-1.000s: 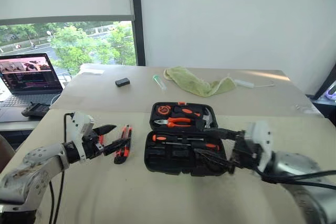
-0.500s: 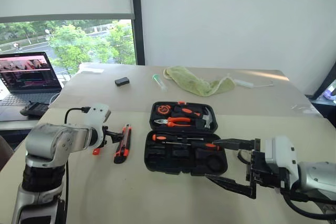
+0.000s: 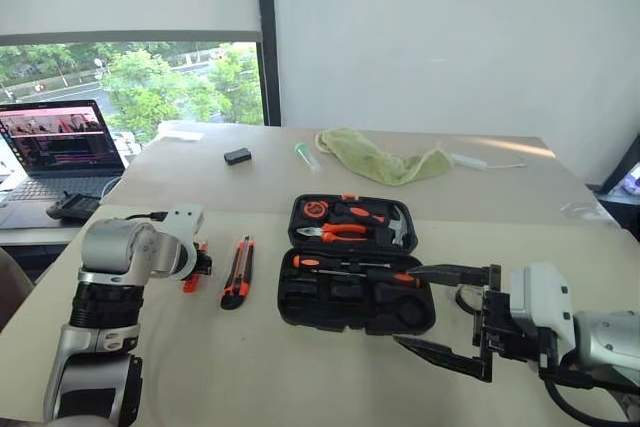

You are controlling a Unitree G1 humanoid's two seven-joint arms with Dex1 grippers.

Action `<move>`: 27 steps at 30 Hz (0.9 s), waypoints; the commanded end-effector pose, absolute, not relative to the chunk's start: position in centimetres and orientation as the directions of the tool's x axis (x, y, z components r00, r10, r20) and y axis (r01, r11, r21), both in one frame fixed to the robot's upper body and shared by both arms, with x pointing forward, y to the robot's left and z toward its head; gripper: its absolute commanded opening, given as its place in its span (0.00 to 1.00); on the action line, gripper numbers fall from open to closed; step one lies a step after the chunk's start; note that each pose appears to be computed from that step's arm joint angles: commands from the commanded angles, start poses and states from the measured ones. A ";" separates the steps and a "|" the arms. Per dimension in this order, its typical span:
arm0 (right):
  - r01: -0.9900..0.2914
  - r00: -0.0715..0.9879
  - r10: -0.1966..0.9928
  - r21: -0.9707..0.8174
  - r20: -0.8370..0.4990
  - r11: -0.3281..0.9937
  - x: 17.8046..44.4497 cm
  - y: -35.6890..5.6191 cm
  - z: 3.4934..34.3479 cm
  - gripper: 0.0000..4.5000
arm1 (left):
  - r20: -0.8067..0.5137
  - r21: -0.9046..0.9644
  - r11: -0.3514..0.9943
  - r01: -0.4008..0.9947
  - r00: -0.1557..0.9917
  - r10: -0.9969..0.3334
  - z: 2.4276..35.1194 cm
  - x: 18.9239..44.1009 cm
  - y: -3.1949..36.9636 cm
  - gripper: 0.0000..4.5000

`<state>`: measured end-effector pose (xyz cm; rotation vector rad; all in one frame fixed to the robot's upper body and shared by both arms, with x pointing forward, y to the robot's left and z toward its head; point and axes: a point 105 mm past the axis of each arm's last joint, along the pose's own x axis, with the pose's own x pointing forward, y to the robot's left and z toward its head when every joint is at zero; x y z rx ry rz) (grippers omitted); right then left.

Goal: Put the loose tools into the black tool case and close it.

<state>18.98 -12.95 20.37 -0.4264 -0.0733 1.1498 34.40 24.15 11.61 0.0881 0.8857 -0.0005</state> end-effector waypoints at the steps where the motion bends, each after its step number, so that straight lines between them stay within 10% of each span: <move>1: -0.843 0.430 0.894 -0.411 -0.124 0.348 18.9 -12.8 21.3 1.00 | -0.783 0.109 0.994 0.002 0.616 0.085 11.0 33.5 25.7 0.13; 5: -0.835 0.450 0.886 -0.405 -0.112 0.373 19.0 -13.0 21.0 1.00 | -0.689 0.072 0.997 0.042 0.725 0.019 13.4 34.2 25.7 0.09; 8: -0.829 0.470 0.877 -0.393 -0.104 0.398 18.9 -13.2 20.9 1.00 | -0.354 -0.070 0.925 0.375 0.857 -0.374 19.8 35.6 21.3 0.09; 13: -0.811 0.512 0.853 -0.387 -0.106 0.438 18.5 -13.6 20.6 1.00 | -0.370 0.028 0.494 0.869 0.468 -0.802 22.2 31.5 14.1 0.09; 18: -0.784 0.573 0.811 -0.372 -0.123 0.497 17.4 -14.4 20.2 1.00 | -0.588 0.218 0.097 0.971 0.210 -0.781 18.5 30.8 10.0 0.09; 27: -0.741 0.646 0.750 -0.350 -0.140 0.573 16.0 -15.5 19.5 1.00 | -0.732 0.274 -0.134 0.952 0.116 -0.671 14.8 33.0 6.1 0.09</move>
